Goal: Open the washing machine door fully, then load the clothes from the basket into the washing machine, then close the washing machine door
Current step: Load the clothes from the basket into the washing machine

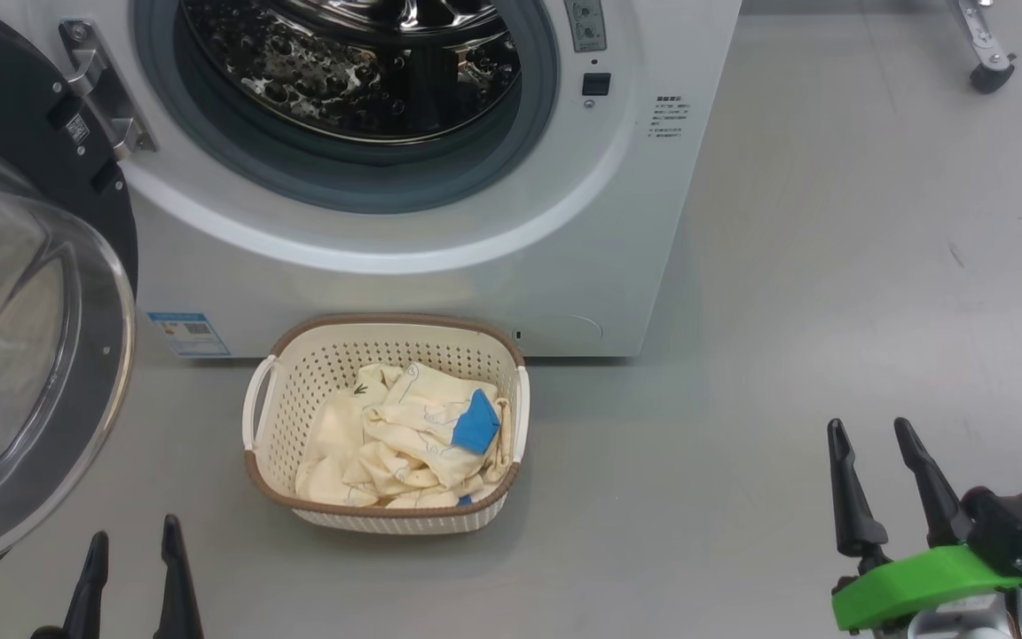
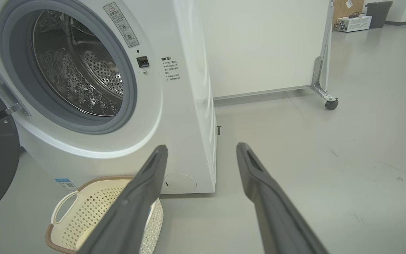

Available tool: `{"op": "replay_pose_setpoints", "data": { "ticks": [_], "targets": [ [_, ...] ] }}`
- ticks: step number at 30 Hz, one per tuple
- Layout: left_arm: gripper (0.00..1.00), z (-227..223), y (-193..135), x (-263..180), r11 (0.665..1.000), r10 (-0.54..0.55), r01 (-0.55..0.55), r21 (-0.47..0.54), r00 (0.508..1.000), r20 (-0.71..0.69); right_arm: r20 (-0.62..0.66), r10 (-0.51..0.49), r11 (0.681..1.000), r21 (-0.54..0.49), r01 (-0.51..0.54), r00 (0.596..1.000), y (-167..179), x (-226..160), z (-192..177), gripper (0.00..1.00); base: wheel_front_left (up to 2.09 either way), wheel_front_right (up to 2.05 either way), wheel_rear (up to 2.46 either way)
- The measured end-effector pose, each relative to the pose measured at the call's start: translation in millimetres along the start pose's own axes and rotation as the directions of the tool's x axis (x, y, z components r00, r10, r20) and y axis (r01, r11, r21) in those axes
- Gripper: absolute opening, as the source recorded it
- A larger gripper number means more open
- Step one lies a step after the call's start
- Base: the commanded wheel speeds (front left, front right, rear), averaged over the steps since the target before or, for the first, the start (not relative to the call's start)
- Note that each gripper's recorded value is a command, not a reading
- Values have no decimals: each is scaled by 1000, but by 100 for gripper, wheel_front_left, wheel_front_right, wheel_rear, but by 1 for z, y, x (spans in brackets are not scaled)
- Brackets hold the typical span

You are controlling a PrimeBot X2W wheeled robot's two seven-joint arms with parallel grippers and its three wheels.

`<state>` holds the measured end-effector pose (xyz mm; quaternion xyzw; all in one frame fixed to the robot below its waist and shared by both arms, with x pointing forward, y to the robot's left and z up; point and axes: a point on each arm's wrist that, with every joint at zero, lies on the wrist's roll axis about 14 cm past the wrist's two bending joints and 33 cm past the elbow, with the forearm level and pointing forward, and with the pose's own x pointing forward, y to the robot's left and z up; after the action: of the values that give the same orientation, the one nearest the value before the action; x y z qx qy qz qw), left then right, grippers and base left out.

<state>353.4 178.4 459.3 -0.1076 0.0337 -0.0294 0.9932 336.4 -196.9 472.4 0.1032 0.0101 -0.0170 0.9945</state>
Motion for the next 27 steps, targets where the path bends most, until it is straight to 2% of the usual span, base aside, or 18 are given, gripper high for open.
{"op": "replay_pose_setpoints", "data": {
  "ticks": [17,27],
  "targets": [
    [100,-6,-17,4,998,-55,55,-25,998,-19,-17,3,1000,2,-3,1000,2,0,-5,100,2,-2,0],
    [100,-37,-36,28,990,-139,137,-22,984,-112,-48,-11,1000,10,12,999,-2,14,-15,100,0,0,0]
  ]
}}
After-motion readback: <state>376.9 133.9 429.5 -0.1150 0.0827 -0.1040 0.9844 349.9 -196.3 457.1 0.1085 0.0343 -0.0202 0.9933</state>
